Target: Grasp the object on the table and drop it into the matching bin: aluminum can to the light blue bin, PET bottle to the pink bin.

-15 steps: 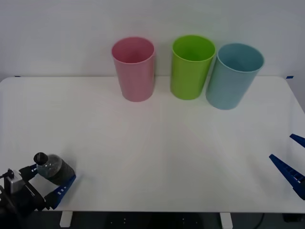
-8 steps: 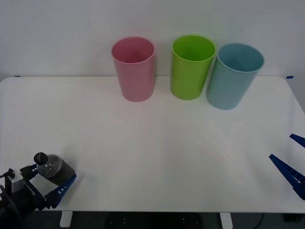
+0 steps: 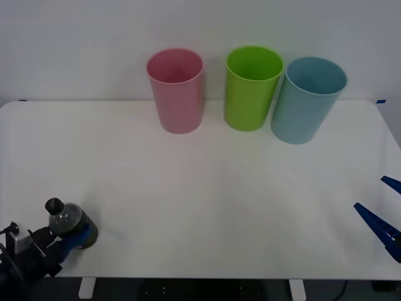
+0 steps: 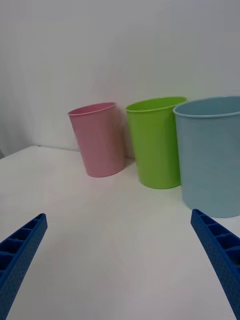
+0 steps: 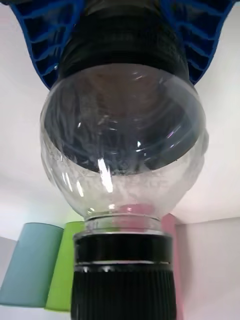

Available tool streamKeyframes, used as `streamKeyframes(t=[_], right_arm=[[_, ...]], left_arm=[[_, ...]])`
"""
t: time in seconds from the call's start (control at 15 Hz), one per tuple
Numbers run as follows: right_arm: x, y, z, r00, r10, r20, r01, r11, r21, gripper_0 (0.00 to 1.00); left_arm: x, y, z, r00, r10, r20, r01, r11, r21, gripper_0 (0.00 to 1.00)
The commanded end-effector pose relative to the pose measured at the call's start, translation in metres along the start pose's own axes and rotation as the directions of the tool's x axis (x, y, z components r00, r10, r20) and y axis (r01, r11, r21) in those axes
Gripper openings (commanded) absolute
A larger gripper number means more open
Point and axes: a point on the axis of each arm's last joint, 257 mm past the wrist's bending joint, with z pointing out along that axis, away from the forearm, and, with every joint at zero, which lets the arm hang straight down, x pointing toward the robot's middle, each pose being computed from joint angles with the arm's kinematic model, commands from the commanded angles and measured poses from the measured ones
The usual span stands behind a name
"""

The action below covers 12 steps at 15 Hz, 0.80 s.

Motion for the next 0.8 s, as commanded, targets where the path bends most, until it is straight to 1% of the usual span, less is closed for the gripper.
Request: streamKeyframes(t=[0.07, 0.13, 0.27, 0.4, 0.53, 0.67, 0.73, 0.8], right_arm=[[0.0, 0.0, 0.0, 1.0, 0.0, 0.0, 0.0, 1.0, 0.0, 1.0], [0.0, 0.0, 0.0, 1.0, 0.0, 0.0, 0.0, 1.0, 0.0, 1.0], [0.0, 0.0, 0.0, 1.0, 0.0, 0.0, 0.0, 1.0, 0.0, 1.0], [0.0, 0.0, 0.0, 1.0, 0.0, 0.0, 0.0, 1.0, 0.0, 1.0], [0.0, 0.0, 0.0, 1.0, 0.0, 0.0, 0.0, 1.0, 0.0, 1.0], [0.0, 0.0, 0.0, 1.0, 0.0, 0.0, 0.0, 1.0, 0.0, 1.0], [0.0, 0.0, 0.0, 1.0, 0.0, 0.0, 0.0, 1.0, 0.0, 1.0], [0.0, 0.0, 0.0, 1.0, 0.0, 0.0, 0.0, 1.0, 0.0, 1.0]], left_arm=[[-0.002, 0.001, -0.002, 0.9999, -0.009, 0.011, 0.009, 0.9999, -0.007, 0.0], [-0.004, 0.002, -0.002, 0.9997, -0.014, 0.019, 0.015, 0.9998, -0.011, 0.0], [-0.019, 0.008, -0.001, 0.9972, -0.034, 0.067, 0.035, 0.999, -0.027, 0.0], [-0.036, 0.019, 0.001, 0.9929, -0.044, 0.111, 0.051, 0.9967, -0.063, 0.0], [-0.056, 0.041, -0.001, 0.9897, -0.033, 0.139, 0.053, 0.9887, -0.14, 0.0], [-0.071, 0.057, -0.004, 0.9862, -0.033, 0.162, 0.065, 0.9773, -0.202, 0.0], [-0.081, 0.065, -0.005, 0.9833, -0.032, 0.179, 0.073, 0.9708, -0.229, 0.0], [-0.089, 0.07, -0.006, 0.9804, -0.034, 0.194, 0.081, 0.9674, -0.24, 0.0]])
